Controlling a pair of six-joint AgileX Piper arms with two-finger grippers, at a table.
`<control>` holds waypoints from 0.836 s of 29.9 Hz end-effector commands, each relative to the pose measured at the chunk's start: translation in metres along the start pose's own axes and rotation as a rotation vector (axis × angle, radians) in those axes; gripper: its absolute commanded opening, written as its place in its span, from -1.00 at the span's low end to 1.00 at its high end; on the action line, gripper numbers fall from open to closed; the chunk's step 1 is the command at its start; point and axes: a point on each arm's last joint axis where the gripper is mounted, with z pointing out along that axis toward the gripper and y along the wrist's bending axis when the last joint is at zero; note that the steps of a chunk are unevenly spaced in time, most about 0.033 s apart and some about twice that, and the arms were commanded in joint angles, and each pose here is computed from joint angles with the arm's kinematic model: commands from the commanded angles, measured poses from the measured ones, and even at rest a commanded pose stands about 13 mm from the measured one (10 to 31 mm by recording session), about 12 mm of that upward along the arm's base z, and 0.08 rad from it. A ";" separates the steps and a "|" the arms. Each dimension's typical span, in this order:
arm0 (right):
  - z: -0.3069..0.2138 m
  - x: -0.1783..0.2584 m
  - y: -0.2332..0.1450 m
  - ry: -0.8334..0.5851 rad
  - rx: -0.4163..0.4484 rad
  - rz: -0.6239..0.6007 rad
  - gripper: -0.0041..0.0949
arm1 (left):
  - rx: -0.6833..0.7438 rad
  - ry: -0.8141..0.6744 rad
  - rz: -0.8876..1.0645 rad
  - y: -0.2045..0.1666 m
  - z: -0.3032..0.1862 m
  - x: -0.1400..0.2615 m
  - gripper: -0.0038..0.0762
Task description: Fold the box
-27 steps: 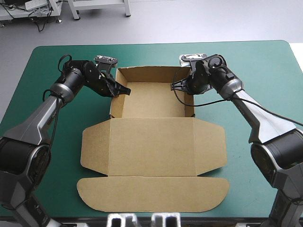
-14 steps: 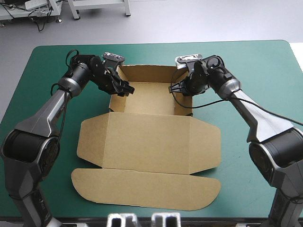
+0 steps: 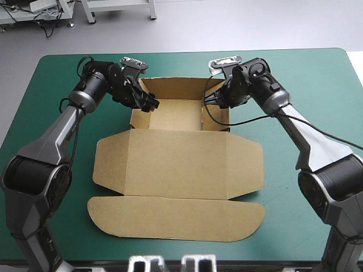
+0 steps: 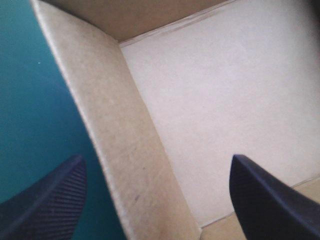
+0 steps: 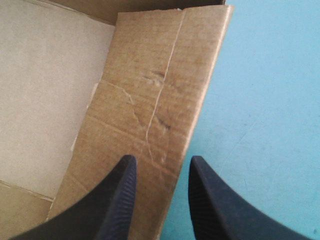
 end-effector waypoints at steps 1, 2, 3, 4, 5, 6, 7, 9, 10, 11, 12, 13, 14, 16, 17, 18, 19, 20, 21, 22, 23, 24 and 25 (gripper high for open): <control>-0.035 -0.010 -0.001 -0.117 -0.007 -0.011 -0.23 | -0.052 -0.103 0.017 -0.002 -0.032 -0.010 0.51; -0.035 -0.010 -0.001 -0.117 -0.006 -0.012 -0.23 | -0.061 -0.104 0.013 0.000 -0.032 -0.010 0.51; -0.035 -0.011 -0.001 -0.121 -0.006 -0.012 -0.23 | -0.066 -0.103 0.008 0.000 -0.032 -0.010 0.51; -0.035 -0.011 -0.001 -0.125 -0.007 -0.012 -0.23 | -0.070 -0.107 0.009 0.000 -0.034 -0.011 0.51; -0.036 -0.011 -0.001 -0.129 -0.008 -0.012 -0.23 | -0.070 -0.108 0.009 0.000 -0.035 -0.011 0.51; -0.037 -0.011 -0.001 -0.131 -0.008 -0.011 -0.23 | -0.069 -0.104 0.010 0.000 -0.038 -0.012 0.51; -0.038 -0.011 -0.001 -0.133 -0.008 -0.011 -0.23 | -0.068 -0.101 0.010 0.000 -0.041 -0.013 0.51; -0.045 -0.011 -0.002 -0.144 -0.008 -0.011 -0.23 | -0.062 -0.087 -0.028 -0.001 -0.052 -0.015 0.51; -0.047 -0.011 -0.002 -0.149 -0.009 -0.011 -0.24 | -0.059 -0.076 -0.052 -0.002 -0.058 -0.016 0.51; -0.052 -0.011 -0.002 -0.160 -0.010 -0.010 -0.24 | -0.055 -0.054 -0.064 -0.003 -0.065 -0.015 0.51; -0.057 -0.011 -0.002 -0.170 -0.012 -0.009 -0.24 | -0.048 -0.040 -0.064 -0.004 -0.075 -0.016 0.51; -0.063 -0.011 -0.003 -0.183 -0.013 -0.008 -0.24 | -0.038 -0.031 -0.064 -0.006 -0.085 -0.016 0.51; -0.069 -0.011 -0.003 -0.196 -0.015 -0.007 -0.24 | -0.027 -0.061 -0.065 -0.009 -0.096 -0.017 0.50; -0.082 -0.009 -0.004 -0.207 -0.016 -0.005 -0.24 | 0.006 -0.113 -0.069 -0.014 -0.117 -0.016 0.42; -0.088 -0.008 -0.005 -0.206 -0.015 -0.002 -0.24 | 0.024 -0.142 -0.070 -0.018 -0.130 -0.015 0.35; -0.094 -0.005 -0.006 -0.192 -0.013 0.006 -0.24 | 0.037 -0.171 -0.070 -0.021 -0.143 -0.012 0.26; -0.097 -0.002 -0.007 -0.176 -0.010 0.012 -0.24 | 0.042 -0.191 -0.068 -0.023 -0.153 -0.010 0.17; -0.101 0.001 -0.008 -0.151 -0.005 0.013 -0.24 | 0.040 -0.216 -0.064 -0.025 -0.166 -0.006 0.02; -0.101 0.004 -0.008 -0.118 0.001 0.013 -0.24 | 0.038 -0.231 -0.062 -0.027 -0.175 -0.001 -0.15; -0.102 0.007 -0.009 -0.093 0.005 0.014 -0.24 | 0.036 -0.253 -0.053 -0.029 -0.187 0.004 -0.33; -0.102 0.008 -0.009 -0.075 0.009 0.014 -0.24 | 0.033 -0.273 -0.048 -0.031 -0.198 0.010 -0.52; -0.100 0.009 -0.009 -0.066 0.010 0.014 -0.24 | 0.031 -0.290 -0.043 -0.033 -0.208 0.016 -0.71; -0.099 0.008 -0.009 -0.069 0.009 0.013 -0.24 | 0.029 -0.306 -0.034 -0.035 -0.218 0.023 -0.90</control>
